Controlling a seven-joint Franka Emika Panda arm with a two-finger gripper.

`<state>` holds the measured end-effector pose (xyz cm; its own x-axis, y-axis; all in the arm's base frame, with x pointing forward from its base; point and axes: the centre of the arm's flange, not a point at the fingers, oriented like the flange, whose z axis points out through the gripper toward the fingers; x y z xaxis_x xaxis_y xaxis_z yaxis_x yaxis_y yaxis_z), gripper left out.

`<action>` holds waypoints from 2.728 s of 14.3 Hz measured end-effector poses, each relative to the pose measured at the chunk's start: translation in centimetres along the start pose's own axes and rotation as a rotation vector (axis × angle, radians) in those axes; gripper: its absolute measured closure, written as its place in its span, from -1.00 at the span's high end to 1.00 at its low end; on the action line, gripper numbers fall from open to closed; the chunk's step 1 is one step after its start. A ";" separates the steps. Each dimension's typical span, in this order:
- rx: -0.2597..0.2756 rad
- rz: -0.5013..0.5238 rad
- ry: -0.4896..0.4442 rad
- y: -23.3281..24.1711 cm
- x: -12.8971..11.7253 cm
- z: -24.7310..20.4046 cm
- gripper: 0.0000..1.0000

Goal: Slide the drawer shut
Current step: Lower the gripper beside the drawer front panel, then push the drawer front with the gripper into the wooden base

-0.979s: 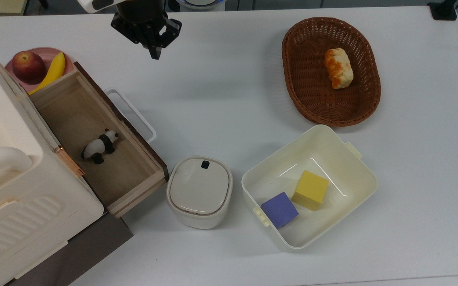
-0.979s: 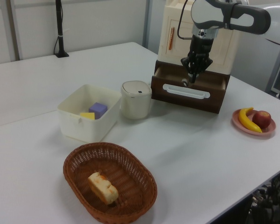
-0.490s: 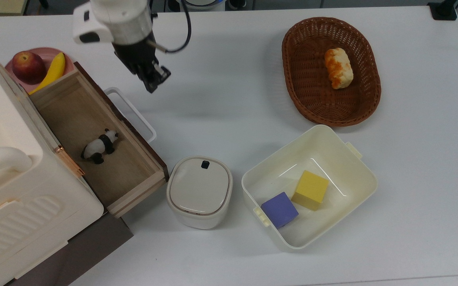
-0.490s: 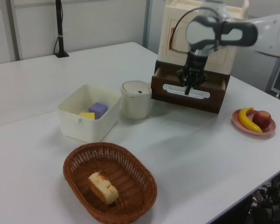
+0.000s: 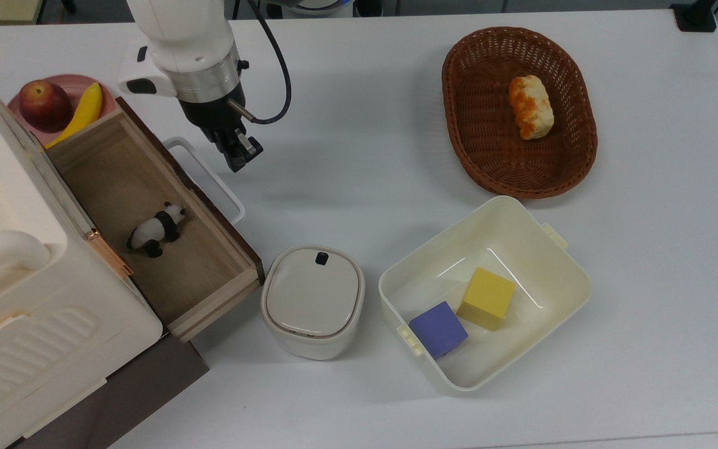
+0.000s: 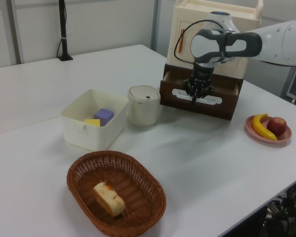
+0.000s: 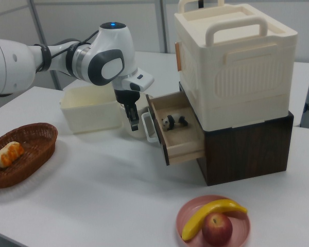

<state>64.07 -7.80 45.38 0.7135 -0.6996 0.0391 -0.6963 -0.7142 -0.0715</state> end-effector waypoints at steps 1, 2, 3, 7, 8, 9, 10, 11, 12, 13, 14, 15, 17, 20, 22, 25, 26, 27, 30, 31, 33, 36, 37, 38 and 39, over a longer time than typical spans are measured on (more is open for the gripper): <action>0.002 0.005 0.003 0.1 0.1 -0.1 -0.98; 0.004 0.009 0.006 0.3 0.3 -0.1 -0.98; 0.008 0.014 0.013 0.5 0.6 -0.2 -0.98; 0.021 0.037 0.032 1.4 1.7 -0.5 -0.98; 0.022 0.037 0.033 1.3 1.9 -0.5 -0.98; 0.022 0.038 0.035 1.3 2.0 -0.4 -0.98; 0.022 0.039 0.035 1.3 2.1 -0.4 -0.98; 0.022 0.040 0.036 1.3 2.2 -0.4 -0.98; 0.022 0.040 0.036 1.3 2.2 -0.4 -0.98; 0.023 0.043 0.038 1.3 2.4 -0.4 -0.98; 0.031 0.055 0.055 1.7 3.2 -0.5 -0.98; 0.036 0.062 0.064 2.0 3.7 -0.4 -0.98; 0.036 0.072 0.070 2.3 4.4 -0.1 -0.98; 0.035 0.081 0.073 2.6 5.1 0.2 -0.98; 0.040 0.091 0.086 3.0 5.8 0.3 -0.98; 0.068 0.113 0.140 3.9 7.3 0.0 -0.98; 0.074 0.121 0.153 4.3 7.8 0.0 -0.98; 0.074 0.130 0.158 4.8 8.2 0.0 -0.98; 0.080 0.137 0.176 5.2 8.7 0.1 -0.98; 0.087 0.141 0.190 5.4 9.0 0.0 -0.98; 0.093 0.153 0.206 6.0 9.6 -0.1 -0.98; 0.093 0.170 0.213 7.2 10.3 -0.1 -0.98; 0.092 0.170 0.213 7.2 10.3 -0.1 -0.98; 0.092 0.170 0.213 7.2 10.4 -0.1 -0.98; 0.092 0.170 0.213 7.3 10.4 -0.1 -0.98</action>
<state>66.40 -20.23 45.40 0.5476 -0.8055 0.2266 -0.7877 -0.5876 -0.1851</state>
